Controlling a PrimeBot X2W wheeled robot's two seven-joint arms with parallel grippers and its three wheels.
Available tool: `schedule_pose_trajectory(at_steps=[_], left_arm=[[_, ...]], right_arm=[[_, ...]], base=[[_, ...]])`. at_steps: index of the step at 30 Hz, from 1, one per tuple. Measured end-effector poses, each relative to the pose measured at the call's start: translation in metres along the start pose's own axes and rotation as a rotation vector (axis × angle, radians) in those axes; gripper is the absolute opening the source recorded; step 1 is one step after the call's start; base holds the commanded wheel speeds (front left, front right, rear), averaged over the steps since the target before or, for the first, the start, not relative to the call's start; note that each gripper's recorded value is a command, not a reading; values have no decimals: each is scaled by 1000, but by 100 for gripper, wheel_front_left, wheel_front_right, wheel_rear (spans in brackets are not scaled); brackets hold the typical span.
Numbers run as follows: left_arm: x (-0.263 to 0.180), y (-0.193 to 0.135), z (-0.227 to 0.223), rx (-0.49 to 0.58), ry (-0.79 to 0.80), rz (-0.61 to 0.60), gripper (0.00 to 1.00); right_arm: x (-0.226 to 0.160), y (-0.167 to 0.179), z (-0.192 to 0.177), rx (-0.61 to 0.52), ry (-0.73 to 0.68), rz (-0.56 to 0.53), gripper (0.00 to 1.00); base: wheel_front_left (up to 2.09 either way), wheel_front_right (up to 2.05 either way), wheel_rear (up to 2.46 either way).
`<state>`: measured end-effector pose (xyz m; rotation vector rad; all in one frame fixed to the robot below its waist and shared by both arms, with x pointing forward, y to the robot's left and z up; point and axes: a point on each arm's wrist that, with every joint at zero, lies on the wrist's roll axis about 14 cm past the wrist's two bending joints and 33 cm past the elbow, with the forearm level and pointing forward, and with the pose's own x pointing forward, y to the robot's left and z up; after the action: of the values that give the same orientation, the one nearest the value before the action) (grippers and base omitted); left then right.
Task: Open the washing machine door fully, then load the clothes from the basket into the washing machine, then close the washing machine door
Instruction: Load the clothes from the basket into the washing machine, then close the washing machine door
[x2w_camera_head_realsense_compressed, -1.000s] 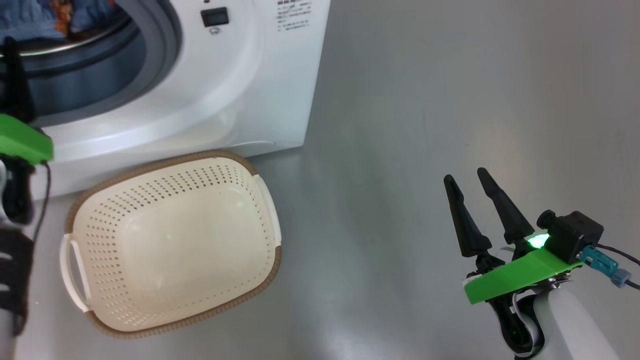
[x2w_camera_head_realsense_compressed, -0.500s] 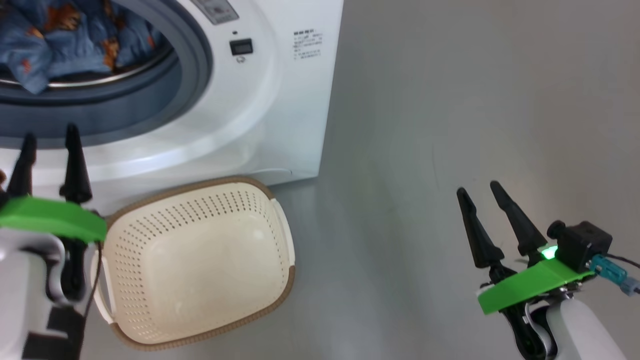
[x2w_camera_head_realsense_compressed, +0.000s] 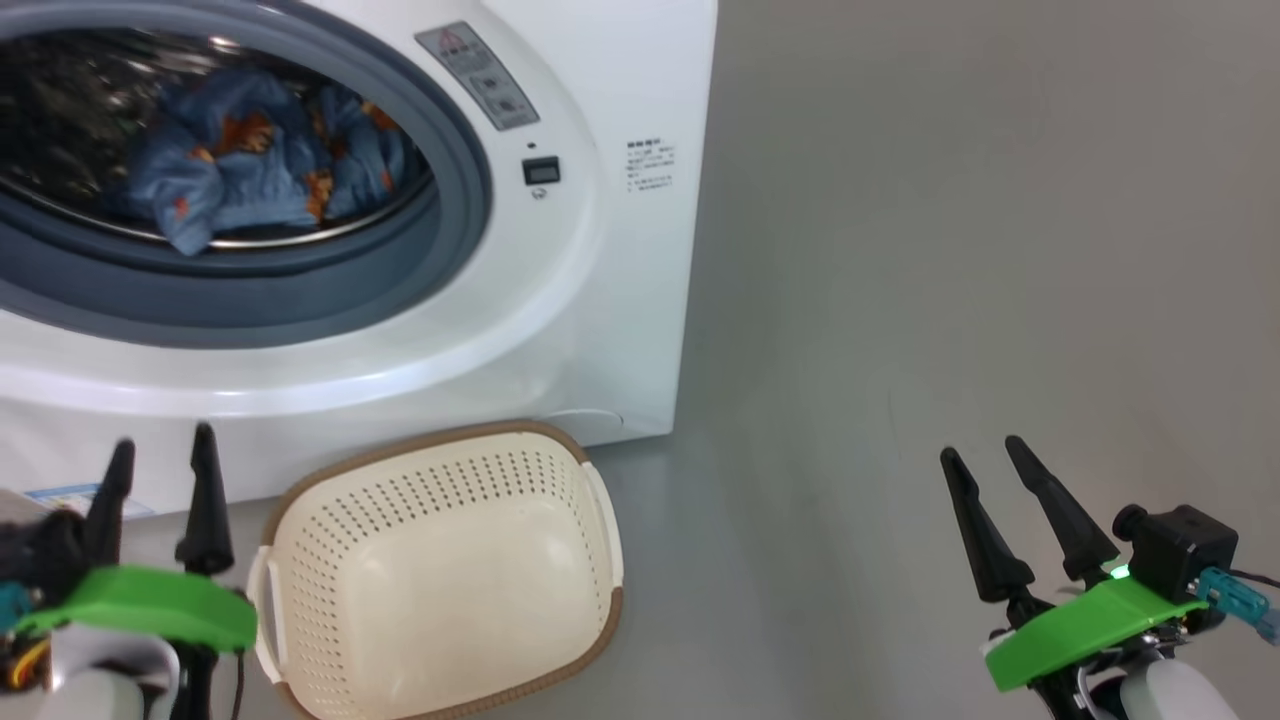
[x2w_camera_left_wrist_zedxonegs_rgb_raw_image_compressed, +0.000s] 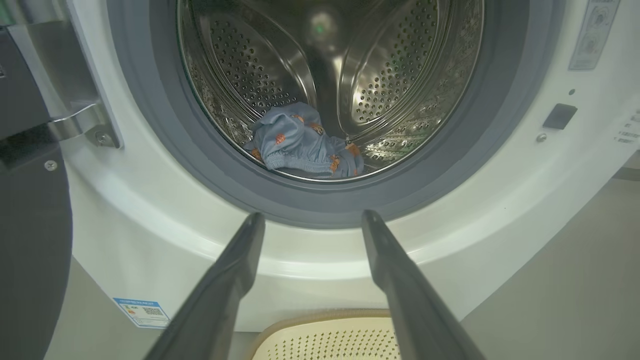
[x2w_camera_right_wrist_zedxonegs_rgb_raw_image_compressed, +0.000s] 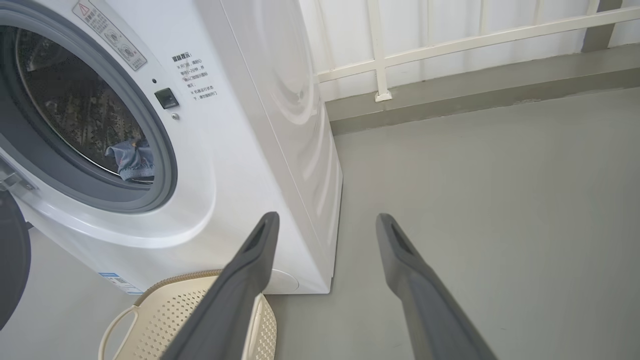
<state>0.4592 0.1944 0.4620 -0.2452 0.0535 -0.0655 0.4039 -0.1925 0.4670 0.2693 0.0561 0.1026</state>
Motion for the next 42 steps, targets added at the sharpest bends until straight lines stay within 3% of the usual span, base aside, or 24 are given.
schedule_pose_trajectory(at_steps=[21, 42], left_arm=[[-89, 16, 6, 1, -25, 68, 100], [-96, 16, 13, -2, -50, 72, 100]], right_arm=[[-30, 6, 14, -7, -33, 23, 100], [-33, 5, 18, -5, -46, 16, 100]], base=[[0, 0, 0], [0, 0, 0]])
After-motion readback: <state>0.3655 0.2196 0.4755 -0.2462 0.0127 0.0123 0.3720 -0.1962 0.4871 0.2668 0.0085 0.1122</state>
